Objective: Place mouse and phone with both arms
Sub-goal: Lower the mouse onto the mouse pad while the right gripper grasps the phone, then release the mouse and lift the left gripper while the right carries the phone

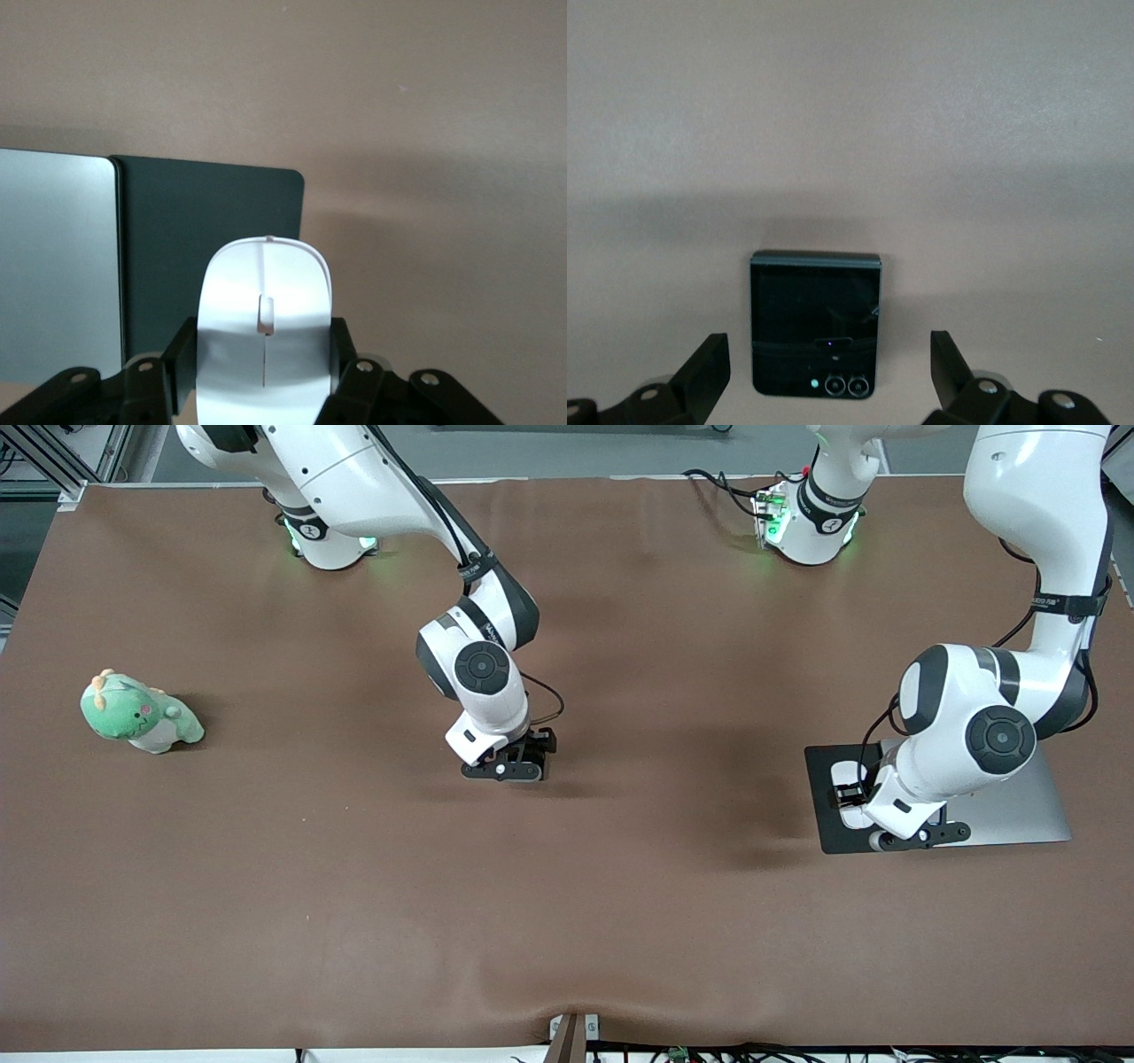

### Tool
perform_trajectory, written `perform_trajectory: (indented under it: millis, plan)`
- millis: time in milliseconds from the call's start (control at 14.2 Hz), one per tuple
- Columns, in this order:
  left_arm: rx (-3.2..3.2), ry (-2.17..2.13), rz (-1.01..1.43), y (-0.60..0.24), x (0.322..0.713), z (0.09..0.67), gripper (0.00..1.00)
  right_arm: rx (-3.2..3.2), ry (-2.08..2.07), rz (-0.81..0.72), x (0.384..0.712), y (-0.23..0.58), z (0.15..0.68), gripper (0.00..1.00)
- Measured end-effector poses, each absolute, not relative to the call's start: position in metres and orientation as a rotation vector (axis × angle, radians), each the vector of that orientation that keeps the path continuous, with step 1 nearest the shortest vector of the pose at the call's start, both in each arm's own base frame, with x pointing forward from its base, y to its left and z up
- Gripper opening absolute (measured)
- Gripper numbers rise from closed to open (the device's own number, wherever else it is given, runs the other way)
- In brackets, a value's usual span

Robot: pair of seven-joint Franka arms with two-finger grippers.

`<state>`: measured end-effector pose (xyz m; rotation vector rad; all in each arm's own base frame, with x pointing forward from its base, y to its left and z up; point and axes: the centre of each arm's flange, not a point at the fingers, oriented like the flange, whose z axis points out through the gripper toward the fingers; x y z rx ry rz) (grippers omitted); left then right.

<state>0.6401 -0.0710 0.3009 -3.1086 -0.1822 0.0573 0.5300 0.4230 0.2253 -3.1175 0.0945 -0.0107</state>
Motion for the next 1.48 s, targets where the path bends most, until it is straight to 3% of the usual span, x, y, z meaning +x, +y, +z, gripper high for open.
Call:
perform_trajectory:
  millis: [635,1270,1340,1481]
  plan:
    - [-3.12,-0.172,0.072,-0.06,0.631,0.223,0.62,-3.1,0.148,-0.078,0.527,0.423,0.194,1.0]
    - [-3.089,-0.156,0.052,-0.028,0.618,0.187,0.62,-3.117,0.118,-0.09,0.516,0.43,0.174,0.99]
    - [-3.089,-0.155,0.051,-0.028,0.618,0.187,0.67,-3.117,0.126,-0.091,0.516,0.43,0.175,0.96]
    - [-3.093,-0.104,0.04,-0.028,0.619,0.189,0.85,-3.109,0.217,-0.093,0.516,0.43,0.176,0.79]
